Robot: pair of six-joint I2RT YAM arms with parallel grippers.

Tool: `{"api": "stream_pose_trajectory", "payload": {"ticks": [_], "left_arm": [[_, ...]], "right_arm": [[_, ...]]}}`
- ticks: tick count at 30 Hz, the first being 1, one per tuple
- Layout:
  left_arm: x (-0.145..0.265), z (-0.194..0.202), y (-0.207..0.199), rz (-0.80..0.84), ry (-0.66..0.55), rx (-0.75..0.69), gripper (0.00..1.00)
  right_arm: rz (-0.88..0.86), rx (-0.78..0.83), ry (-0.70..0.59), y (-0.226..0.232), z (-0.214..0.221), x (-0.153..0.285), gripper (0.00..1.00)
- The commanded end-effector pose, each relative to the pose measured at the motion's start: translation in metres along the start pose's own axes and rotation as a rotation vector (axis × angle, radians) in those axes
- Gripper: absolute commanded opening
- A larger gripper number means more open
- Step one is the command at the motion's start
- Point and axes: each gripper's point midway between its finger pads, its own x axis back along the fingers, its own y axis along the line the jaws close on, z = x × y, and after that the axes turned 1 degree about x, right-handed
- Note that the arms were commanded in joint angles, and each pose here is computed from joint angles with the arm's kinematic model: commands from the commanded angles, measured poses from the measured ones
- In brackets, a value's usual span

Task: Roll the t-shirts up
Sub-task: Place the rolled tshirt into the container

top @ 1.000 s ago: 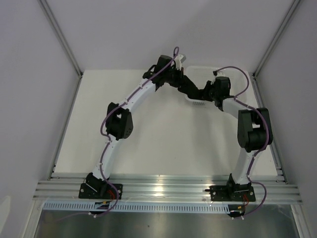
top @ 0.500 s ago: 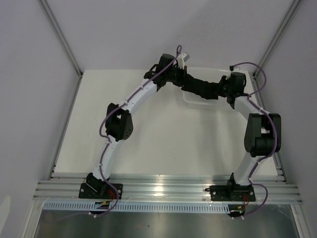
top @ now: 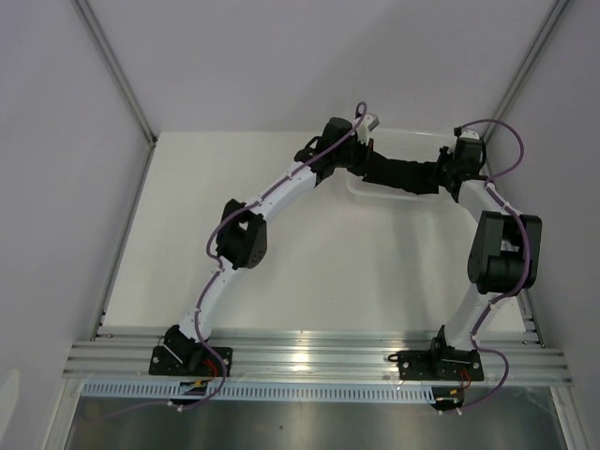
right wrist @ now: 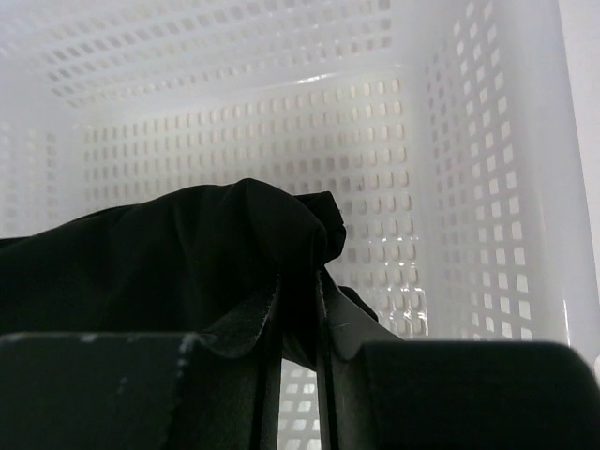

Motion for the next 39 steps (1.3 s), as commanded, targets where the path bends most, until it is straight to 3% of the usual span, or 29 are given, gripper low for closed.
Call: {"api": "stream_pose_trajectory", "payload": {"ticks": [1,5,12,21,28,32,39], "left_arm": [[0.014,-0.039,-0.017,0.039,-0.074,0.054,0.01],[0.016,-0.018,-0.018,0.043,0.003,0.226,0.01],[0.008,0.009,0.001,0.015,0.054,0.379,0.06],[0.001,0.020,0.019,-0.011,0.055,0.383,0.09],[-0.004,0.030,0.033,-0.026,0.062,0.441,0.25],[-0.005,0.033,0.041,-0.017,0.063,0.494,0.31],[-0.004,0.029,0.039,-0.013,0.059,0.457,0.37]], "right_arm": [[0.028,0.057,-0.030,-0.006,-0.020,0.001,0.00],[0.043,0.058,0.025,-0.010,-0.005,-0.003,0.00],[0.061,0.072,0.059,-0.016,0.005,-0.003,0.00],[0.035,0.067,0.071,-0.013,0.010,-0.007,0.00],[0.019,0.065,0.085,-0.011,0.015,-0.012,0.00],[0.018,0.064,0.093,-0.011,0.018,-0.014,0.00],[0.005,0.054,0.115,-0.008,0.024,-0.020,0.00]]}}
